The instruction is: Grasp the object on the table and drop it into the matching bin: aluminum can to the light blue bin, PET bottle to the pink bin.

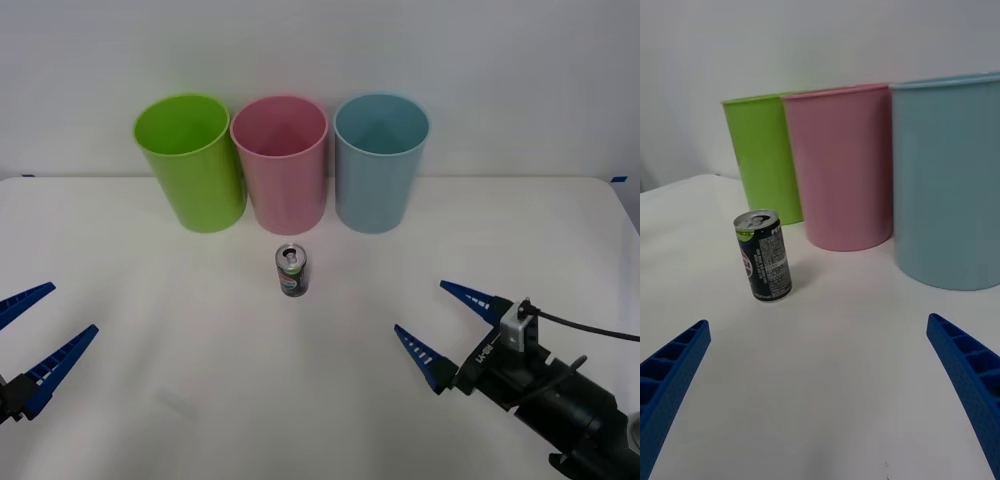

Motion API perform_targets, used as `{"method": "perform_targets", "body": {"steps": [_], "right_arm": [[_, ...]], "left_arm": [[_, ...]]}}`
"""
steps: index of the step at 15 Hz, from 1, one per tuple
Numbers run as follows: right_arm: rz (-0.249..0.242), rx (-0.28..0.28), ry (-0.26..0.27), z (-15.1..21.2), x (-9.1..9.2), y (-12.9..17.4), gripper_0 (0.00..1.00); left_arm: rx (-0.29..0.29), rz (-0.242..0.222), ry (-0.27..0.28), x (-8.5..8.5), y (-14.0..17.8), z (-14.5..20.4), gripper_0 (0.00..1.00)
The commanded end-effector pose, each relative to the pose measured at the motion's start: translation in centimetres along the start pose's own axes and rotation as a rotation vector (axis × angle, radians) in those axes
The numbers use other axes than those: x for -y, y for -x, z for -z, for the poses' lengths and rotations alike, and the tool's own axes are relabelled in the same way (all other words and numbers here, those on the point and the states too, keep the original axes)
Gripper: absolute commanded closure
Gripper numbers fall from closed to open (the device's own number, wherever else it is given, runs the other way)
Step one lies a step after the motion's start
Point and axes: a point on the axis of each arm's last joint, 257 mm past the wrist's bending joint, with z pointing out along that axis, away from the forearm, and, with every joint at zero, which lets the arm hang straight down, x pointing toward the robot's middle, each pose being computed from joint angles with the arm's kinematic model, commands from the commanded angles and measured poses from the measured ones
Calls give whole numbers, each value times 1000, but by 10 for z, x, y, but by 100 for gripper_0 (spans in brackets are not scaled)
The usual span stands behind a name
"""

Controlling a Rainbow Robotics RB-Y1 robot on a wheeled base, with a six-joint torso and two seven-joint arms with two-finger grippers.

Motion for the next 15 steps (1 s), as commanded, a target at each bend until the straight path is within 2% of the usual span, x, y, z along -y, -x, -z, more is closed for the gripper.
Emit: {"method": "perform_targets", "body": {"steps": [1, 7, 15], "right_arm": [[-2, -28, 24, -24, -5, -16, 0], [33, -67, 4, -67, -15, -26, 0], [14, -86, 9, -137, -29, -40, 0]], "left_arm": [[0, 0, 0, 0, 0, 0, 0], [0, 0, 0, 0, 0, 0, 0], [0, 0, 0, 0, 0, 0, 0]]}}
